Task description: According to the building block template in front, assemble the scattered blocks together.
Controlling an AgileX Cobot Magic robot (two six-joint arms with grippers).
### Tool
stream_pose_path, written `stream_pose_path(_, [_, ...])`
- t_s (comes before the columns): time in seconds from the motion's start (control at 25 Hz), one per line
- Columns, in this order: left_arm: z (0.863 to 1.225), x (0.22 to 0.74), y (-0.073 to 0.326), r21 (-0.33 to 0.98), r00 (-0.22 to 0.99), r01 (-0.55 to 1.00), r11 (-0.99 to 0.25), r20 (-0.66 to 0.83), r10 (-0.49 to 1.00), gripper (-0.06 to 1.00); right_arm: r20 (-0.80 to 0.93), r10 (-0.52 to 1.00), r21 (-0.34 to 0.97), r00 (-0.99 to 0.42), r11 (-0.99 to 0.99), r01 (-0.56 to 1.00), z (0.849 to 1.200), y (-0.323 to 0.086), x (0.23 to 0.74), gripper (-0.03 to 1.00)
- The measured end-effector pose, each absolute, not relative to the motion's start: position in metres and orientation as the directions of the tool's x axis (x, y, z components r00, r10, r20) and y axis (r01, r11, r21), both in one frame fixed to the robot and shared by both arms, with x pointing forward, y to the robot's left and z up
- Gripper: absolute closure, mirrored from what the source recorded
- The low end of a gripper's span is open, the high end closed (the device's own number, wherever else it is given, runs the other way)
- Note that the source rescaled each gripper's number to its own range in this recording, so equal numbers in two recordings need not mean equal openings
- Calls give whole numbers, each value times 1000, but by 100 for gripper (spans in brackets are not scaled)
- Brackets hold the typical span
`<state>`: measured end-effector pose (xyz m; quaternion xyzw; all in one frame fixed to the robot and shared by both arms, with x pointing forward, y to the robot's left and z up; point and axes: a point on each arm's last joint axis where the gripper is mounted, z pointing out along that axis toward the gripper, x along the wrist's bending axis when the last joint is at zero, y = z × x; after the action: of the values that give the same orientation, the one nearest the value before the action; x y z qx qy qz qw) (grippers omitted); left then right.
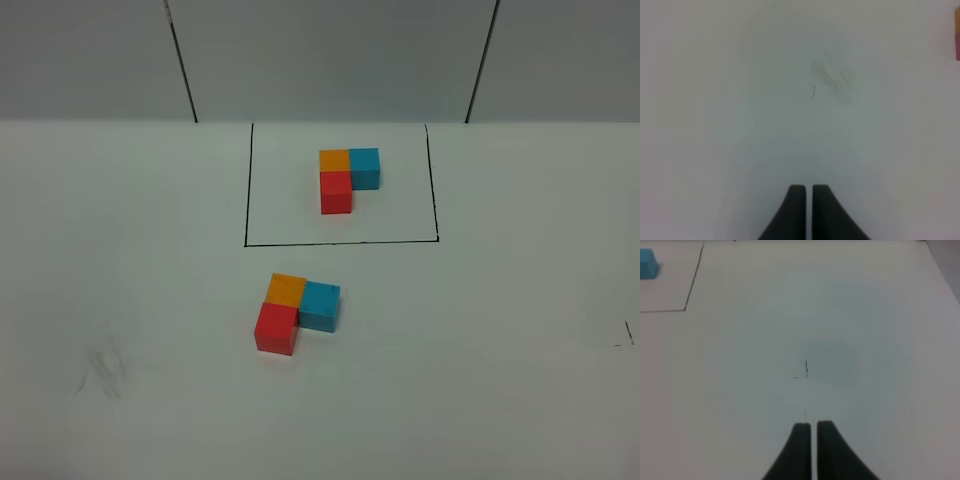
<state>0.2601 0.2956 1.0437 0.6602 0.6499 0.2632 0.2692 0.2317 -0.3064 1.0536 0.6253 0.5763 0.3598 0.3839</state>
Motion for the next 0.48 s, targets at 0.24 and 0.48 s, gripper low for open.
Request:
stream_pose_path(0.24, [1044, 260, 296, 698, 17, 717, -10, -2, 1000, 94, 8, 997, 895, 77, -41, 444, 1054, -306, 232, 97])
stream_pose_path(0.48, [1044, 260, 296, 698, 17, 717, -10, -2, 1000, 94, 8, 997, 895, 77, -41, 444, 1054, -306, 232, 97])
